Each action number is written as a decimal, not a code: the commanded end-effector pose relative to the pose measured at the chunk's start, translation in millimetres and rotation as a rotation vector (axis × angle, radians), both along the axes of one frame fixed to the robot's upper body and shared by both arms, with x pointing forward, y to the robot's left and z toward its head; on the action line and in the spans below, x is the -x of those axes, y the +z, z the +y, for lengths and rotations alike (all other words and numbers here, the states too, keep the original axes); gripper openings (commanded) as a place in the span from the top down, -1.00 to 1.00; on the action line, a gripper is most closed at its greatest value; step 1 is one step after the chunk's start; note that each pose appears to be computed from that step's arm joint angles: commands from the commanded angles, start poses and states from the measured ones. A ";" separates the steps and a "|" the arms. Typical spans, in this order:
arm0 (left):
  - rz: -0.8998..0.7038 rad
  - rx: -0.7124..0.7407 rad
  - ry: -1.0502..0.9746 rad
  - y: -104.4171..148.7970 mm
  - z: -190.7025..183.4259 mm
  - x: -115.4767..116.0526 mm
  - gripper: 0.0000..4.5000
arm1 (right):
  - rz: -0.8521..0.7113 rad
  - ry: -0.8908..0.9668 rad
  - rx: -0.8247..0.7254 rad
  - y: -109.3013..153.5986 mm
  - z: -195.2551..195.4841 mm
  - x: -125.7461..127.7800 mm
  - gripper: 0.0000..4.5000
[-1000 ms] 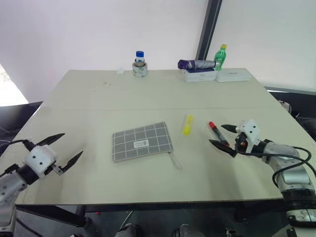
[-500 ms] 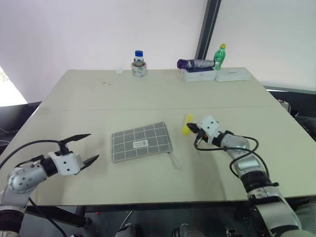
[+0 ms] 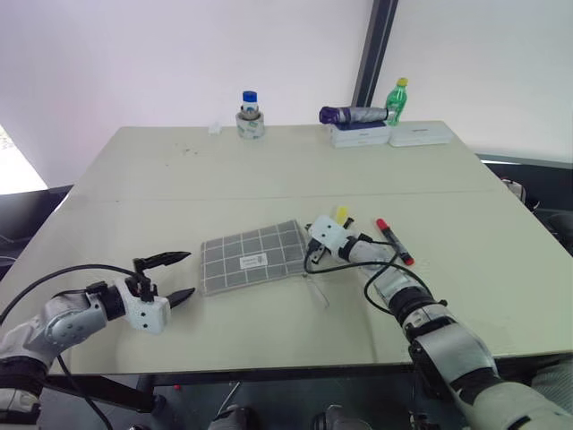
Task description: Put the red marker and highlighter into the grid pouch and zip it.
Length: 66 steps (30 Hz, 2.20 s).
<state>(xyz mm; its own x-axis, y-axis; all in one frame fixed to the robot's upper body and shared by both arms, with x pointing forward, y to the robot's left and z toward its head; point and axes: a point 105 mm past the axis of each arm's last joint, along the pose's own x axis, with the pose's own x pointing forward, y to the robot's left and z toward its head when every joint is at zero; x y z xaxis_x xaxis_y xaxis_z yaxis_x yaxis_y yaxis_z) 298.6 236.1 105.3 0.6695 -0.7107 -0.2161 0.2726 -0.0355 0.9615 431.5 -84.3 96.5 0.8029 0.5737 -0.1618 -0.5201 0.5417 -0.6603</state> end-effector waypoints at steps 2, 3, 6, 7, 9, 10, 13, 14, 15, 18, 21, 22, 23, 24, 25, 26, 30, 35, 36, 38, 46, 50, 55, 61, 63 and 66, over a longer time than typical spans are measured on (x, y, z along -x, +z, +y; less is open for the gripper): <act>0.013 -0.032 -0.017 -8.2 -2.2 -1.0 -1.00 | -0.055 0.055 -0.004 14.0 21.0 -0.6 0.95; 0.013 -0.035 -0.021 -9.3 -3.7 -2.0 -1.00 | -0.058 0.066 0.003 13.5 24.7 0.3 0.95; 0.015 -0.053 -0.036 -12.9 -6.3 -3.1 -1.00 | -0.066 0.086 0.020 12.0 31.4 2.1 0.95; 0.015 -0.056 -0.036 -13.9 -6.7 -3.9 -1.00 | -0.067 0.089 0.019 12.0 33.2 2.5 0.95; 0.017 -0.060 -0.040 -15.2 -7.7 -5.4 -1.00 | -0.071 0.095 0.020 11.9 35.3 3.2 0.95; 0.016 -0.059 -0.040 -15.3 -8.2 -6.4 -1.00 | -0.072 0.097 0.023 11.7 35.6 3.4 0.95; 0.013 -0.054 -0.053 -15.2 -11.9 -8.1 -1.00 | -0.073 0.099 0.023 11.8 35.8 3.6 0.95; 0.008 -0.051 -0.065 -14.3 -14.7 -8.5 -1.00 | -0.074 0.100 0.023 12.0 35.8 3.7 0.95; 0.001 -0.047 -0.073 -13.0 -16.8 -8.8 -1.00 | -0.076 0.102 0.025 12.1 35.9 3.9 0.95; -0.002 -0.038 -0.085 -9.7 -15.8 -6.3 -1.00 | -0.081 0.106 0.026 13.2 35.4 4.2 0.95; 0.018 -0.046 -0.092 -10.2 -10.0 0.3 -1.00 | -0.086 0.107 0.028 14.3 33.5 4.1 0.95; 0.019 -0.050 -0.093 -10.4 -8.9 1.5 -1.00 | -0.087 0.106 0.028 14.5 33.2 4.1 0.95; 0.032 -0.056 -0.097 -11.2 -6.6 4.4 -1.00 | -0.090 0.106 0.031 14.8 32.9 4.0 0.95; 0.033 -0.051 -0.084 -9.9 -3.1 4.6 -1.00 | -0.093 0.107 0.034 15.2 32.5 3.9 0.95; 0.031 -0.057 -0.072 -9.6 0.0 4.1 -1.00 | -0.094 0.104 0.030 16.2 31.8 3.5 0.95; 0.033 -0.063 -0.066 -10.3 1.7 3.6 -1.00 | -0.095 0.102 0.027 17.0 31.5 3.0 0.95; 0.031 -0.050 -0.051 -12.7 -1.1 -1.4 -1.00 | -0.101 0.108 0.037 17.7 33.5 3.1 0.95; 0.040 -0.055 -0.034 -16.1 -0.5 -4.1 -1.00 | -0.125 0.119 0.045 23.7 31.2 3.1 0.95; 0.044 -0.058 -0.031 -17.3 0.4 -3.8 -1.00 | -0.137 0.118 0.045 26.6 30.2 2.6 0.95; 0.044 -0.045 -0.022 -16.8 1.9 -3.4 -1.00 | -0.183 0.124 0.043 37.8 28.8 2.2 0.95; 0.035 -0.027 -0.035 -13.2 -1.0 -1.2 -1.00 | -0.296 0.245 -0.095 92.1 55.4 15.1 0.95; 0.029 -0.024 -0.038 -11.6 -2.9 -2.3 -1.00 | -0.238 0.381 -0.094 78.8 94.5 34.5 0.95; 0.031 -0.024 -0.039 -11.6 -4.2 -2.7 -1.00 | -0.119 0.539 -0.097 52.2 138.8 65.3 0.95; 0.031 -0.026 -0.038 -11.6 -5.0 -1.2 -1.00 | -0.054 0.578 0.105 5.6 122.2 74.8 0.95; 0.033 -0.025 -0.036 -12.1 -4.8 -0.6 -1.00 | -0.062 0.586 0.195 -5.4 109.8 74.9 0.95; 0.034 -0.025 -0.035 -13.1 -5.4 -0.6 -1.00 | -0.050 0.592 0.253 -11.6 92.5 74.4 0.95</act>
<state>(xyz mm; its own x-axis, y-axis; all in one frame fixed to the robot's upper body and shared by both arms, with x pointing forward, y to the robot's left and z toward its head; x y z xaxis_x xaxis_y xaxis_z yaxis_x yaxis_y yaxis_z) 303.1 228.2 102.9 0.6429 -0.7376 -0.2065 0.2629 -0.0407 0.9640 359.8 13.7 89.6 0.3848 0.8765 -0.2891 -0.6522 0.0366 -0.7572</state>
